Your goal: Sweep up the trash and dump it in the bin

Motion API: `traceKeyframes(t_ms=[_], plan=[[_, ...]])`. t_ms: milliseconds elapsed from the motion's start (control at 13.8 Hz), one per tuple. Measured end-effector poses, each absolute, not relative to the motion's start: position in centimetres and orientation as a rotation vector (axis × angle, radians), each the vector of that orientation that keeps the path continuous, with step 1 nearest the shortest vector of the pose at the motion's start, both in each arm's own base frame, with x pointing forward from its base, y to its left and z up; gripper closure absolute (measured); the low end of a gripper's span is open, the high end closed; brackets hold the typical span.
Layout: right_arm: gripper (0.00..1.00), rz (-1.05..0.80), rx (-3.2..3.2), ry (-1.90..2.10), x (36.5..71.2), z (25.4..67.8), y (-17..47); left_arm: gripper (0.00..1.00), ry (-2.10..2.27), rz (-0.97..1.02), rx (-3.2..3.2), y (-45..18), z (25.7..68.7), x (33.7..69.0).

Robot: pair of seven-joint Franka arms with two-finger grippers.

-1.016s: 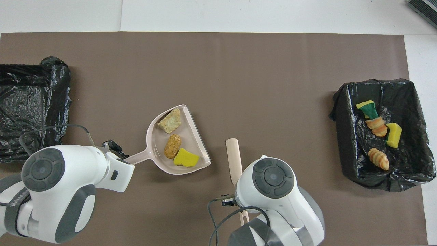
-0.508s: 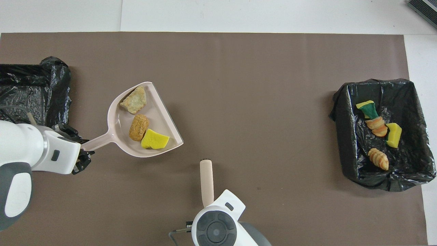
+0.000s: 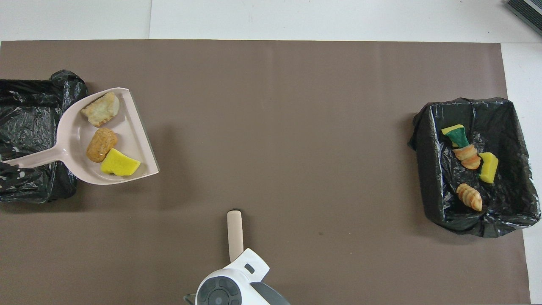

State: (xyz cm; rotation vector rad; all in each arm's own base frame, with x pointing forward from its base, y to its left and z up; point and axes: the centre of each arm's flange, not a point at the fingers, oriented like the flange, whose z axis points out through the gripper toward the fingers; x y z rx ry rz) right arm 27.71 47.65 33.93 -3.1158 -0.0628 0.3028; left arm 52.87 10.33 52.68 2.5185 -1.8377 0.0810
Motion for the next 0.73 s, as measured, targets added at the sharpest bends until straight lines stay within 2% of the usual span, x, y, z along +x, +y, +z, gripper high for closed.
traceKeyframes(t_ms=[145, 363, 435, 725], plan=[[0.46, 0.271, -3.136, -0.073, 29.4, 35.5, 47.6, 0.67, -1.865, 0.092, 2.508, 13.9, 53.1, 53.2], [0.08, 0.199, -3.146, -0.081, 34.5, 39.4, 46.4, 0.67, -1.904, 0.14, 2.533, 19.1, 55.1, 53.8], [0.0, 0.204, -3.147, -0.133, 36.4, 40.6, 45.3, 0.67, -1.895, 0.152, 2.555, 20.8, 55.6, 53.8], [0.0, 0.268, -3.147, -0.338, 45.1, 45.8, 37.4, 0.67, -1.835, 0.162, 2.675, 26.3, 56.4, 53.0]])
